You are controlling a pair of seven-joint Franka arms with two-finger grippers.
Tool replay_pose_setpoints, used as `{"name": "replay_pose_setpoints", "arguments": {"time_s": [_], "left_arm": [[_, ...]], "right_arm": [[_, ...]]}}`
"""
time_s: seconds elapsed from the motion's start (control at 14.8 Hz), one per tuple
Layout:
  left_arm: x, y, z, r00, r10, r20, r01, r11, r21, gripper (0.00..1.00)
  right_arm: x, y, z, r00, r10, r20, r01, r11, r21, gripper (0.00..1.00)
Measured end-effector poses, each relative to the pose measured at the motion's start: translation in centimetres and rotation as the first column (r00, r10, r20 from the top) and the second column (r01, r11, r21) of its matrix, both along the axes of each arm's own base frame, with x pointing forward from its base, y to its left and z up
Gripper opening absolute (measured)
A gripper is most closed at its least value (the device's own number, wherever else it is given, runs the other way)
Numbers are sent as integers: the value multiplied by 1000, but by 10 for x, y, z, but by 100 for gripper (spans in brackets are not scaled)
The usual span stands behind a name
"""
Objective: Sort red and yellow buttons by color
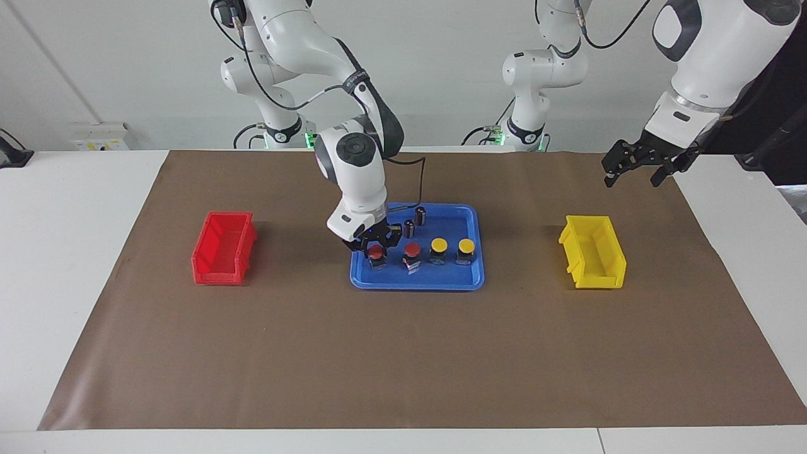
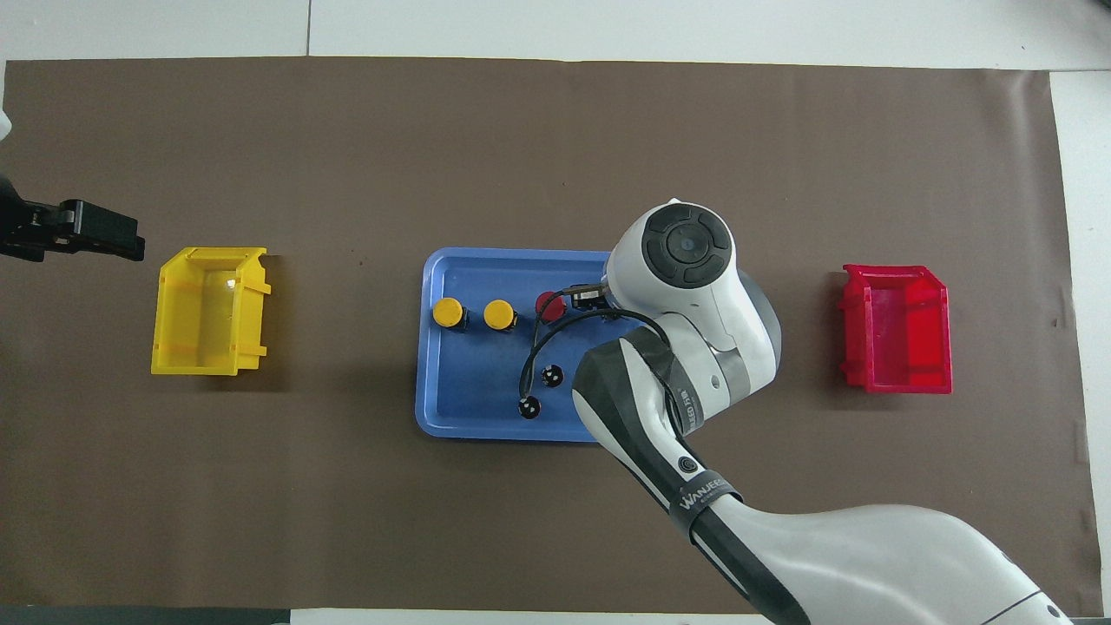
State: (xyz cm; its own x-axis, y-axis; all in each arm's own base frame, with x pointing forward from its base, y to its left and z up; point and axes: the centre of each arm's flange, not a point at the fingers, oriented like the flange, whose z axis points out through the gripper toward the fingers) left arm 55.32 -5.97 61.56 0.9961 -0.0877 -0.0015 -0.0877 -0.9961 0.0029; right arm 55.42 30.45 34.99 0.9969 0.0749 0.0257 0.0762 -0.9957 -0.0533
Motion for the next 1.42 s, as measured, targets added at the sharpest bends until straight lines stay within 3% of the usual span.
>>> {"name": "replay_pose_setpoints", "arguments": {"time_s": [0.2, 0.34, 0.47, 0.68, 0.81, 1.02, 1.22, 1.42], "left_arm": [[0, 0, 0, 1000, 0, 0, 0, 1000, 0, 100], [0, 0, 0, 1000, 0, 0, 0, 1000, 0, 100], [0, 0, 0, 1000, 0, 0, 0, 1000, 0, 100], [0, 0, 0, 1000, 1, -1, -1, 1000, 0, 100], [0, 0, 0, 1000, 5, -1, -5, 1000, 0, 100], [2, -7, -9, 998, 62, 22, -62, 998, -6, 100], [-6, -85, -62, 992, 100, 75, -98, 995, -37, 99], [-25, -168, -140, 991, 118, 58, -115, 992, -48, 90]], "right_arm": [[5, -2, 12, 1000, -2, -2, 2, 1000, -1, 42], [15, -19, 43, 999, 16, -28, -16, 1000, -16, 42], [24, -68, 91, 997, 61, -57, -62, 998, -23, 42], [12, -193, 139, 989, 106, -99, -108, 994, -13, 42], [-9, -276, 136, 985, 131, -111, -132, 991, 5, 42], [-37, -365, 102, 982, 166, -91, -164, 986, 20, 42], [-53, -384, 74, 981, 177, -72, -178, 984, -3, 42], [-60, -378, 63, 980, 190, -61, -192, 981, -16, 42]]}}
